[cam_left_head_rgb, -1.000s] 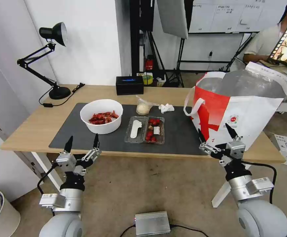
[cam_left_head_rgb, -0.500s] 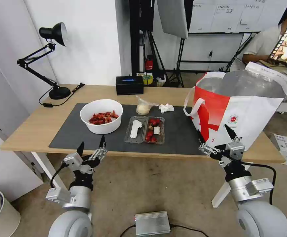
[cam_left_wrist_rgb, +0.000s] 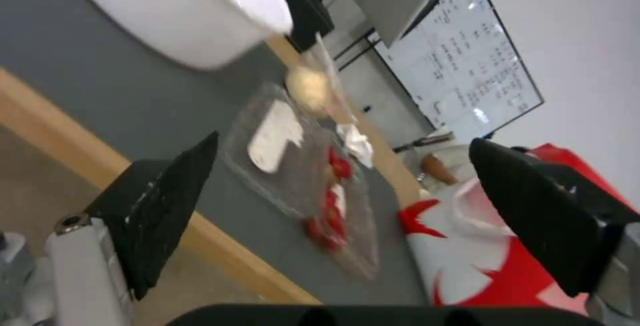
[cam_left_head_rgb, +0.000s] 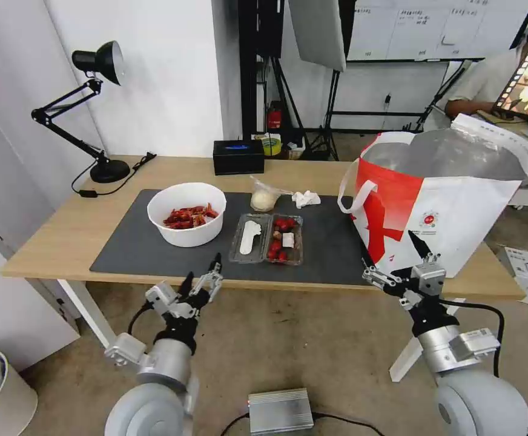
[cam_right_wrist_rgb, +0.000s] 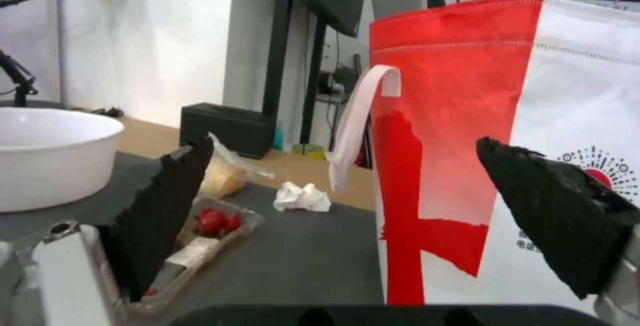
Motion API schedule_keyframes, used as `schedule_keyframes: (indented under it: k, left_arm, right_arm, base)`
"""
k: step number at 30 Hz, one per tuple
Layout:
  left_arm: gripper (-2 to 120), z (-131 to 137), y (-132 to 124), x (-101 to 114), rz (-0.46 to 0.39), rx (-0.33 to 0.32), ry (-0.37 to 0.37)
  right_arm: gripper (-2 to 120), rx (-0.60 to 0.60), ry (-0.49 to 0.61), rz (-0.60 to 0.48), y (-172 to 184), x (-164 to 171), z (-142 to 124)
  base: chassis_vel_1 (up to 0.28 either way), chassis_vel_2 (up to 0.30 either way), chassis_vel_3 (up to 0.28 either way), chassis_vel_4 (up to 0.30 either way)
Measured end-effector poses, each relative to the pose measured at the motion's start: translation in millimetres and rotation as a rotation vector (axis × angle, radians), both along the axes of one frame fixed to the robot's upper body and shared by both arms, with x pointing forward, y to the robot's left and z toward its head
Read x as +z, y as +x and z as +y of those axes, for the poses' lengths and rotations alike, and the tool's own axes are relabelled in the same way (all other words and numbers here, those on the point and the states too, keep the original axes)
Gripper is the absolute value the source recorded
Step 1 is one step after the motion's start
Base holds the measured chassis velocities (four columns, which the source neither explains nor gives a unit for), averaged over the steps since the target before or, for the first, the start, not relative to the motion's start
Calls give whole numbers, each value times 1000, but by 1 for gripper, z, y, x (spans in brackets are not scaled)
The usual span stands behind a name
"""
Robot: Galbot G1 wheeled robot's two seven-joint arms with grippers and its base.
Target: Pick up the trash from the table and place it into the takeout bag.
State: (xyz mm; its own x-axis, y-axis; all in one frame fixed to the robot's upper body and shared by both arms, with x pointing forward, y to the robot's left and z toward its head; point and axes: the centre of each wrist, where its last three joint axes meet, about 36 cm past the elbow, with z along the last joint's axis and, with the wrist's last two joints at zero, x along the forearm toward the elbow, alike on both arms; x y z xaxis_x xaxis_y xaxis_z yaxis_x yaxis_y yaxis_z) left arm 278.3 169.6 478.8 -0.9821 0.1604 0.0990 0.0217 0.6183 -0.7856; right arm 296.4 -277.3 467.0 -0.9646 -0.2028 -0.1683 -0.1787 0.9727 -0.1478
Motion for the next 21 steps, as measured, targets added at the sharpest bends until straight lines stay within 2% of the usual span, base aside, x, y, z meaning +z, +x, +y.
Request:
schedule_keyframes:
  k: [3, 4, 7, 16, 21]
  left_arm:
    - [100, -7, 1, 3, 55, -31, -128]
    - [100, -7, 1, 3, 55, -31, -128]
    - [100, -10, 2, 5, 93, -50, -196]
    - [100, -22, 11, 8, 107, -80, -255]
    - [100, -24, 26, -2, 137, -86, -261]
  right_arm:
    - [100, 3, -5, 4, -3, 1, -1]
    - [100, 3, -5, 4, -3, 1, -1]
    - [100, 3, -10, -1, -3, 3, -1]
    - [100, 3, -14, 6, -9, 3, -1]
    - [100, 0, -14, 11, -12, 3, -1]
  base:
    - [0, 0, 0, 0]
    - [0, 0, 0, 0]
    - [0, 0, 0, 0]
    - [0, 0, 0, 0]
    - [0, 0, 0, 0]
